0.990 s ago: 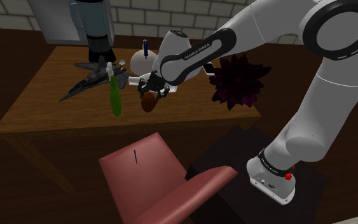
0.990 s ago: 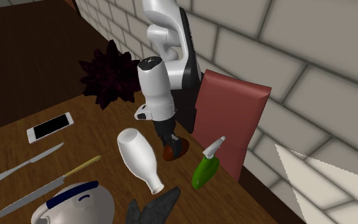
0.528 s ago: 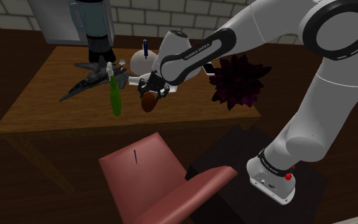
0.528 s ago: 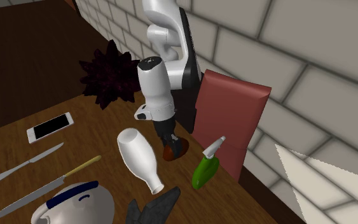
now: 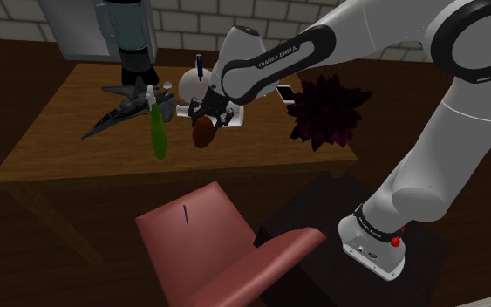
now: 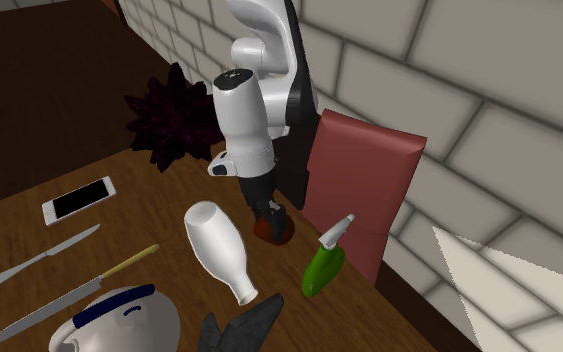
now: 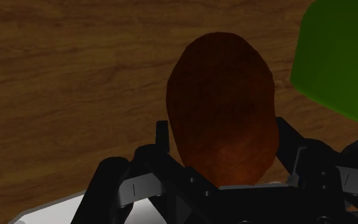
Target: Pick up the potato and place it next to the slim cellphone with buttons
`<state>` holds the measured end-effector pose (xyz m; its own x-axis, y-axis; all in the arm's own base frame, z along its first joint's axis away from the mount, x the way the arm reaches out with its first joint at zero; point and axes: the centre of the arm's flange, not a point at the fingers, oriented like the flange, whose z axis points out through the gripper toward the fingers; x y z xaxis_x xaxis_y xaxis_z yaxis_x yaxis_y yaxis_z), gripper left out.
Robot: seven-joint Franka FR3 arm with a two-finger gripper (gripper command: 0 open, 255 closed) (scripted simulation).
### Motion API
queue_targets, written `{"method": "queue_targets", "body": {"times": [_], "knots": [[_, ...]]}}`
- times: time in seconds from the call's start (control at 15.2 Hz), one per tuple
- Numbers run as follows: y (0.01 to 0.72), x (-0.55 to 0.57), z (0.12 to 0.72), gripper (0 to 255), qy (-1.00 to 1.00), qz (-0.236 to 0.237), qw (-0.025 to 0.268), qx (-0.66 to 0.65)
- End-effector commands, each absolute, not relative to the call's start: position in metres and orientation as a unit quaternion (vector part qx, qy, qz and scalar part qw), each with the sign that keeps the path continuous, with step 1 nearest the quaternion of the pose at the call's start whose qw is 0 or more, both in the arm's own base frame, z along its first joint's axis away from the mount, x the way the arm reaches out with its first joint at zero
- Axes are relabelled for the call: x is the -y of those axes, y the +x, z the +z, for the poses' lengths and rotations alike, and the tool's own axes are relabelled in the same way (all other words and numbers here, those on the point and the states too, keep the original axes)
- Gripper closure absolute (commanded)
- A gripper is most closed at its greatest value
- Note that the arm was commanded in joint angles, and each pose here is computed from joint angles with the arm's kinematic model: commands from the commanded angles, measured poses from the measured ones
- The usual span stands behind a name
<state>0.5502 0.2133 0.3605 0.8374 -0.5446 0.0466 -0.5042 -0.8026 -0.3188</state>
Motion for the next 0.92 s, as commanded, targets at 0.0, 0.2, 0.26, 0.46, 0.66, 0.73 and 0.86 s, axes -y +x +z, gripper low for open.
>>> {"method": "queue_targets", "body": {"times": [0.0,0.2,0.26,0.46,0.66,0.73,0.86], "knots": [[0.550,-0.214,0.370,255,-0.947,-0.068,0.148,-0.277],[0.550,-0.214,0.386,255,-0.947,-0.068,0.148,-0.277],[0.550,-0.214,0.391,255,-0.947,-0.068,0.148,-0.277],[0.550,-0.214,0.407,255,-0.947,-0.068,0.148,-0.277],[0.550,-0.214,0.423,255,-0.947,-0.068,0.148,-0.277],[0.550,-0.214,0.428,255,-0.947,-0.068,0.148,-0.277],[0.550,-0.214,0.439,255,-0.947,-0.068,0.148,-0.277]]}}
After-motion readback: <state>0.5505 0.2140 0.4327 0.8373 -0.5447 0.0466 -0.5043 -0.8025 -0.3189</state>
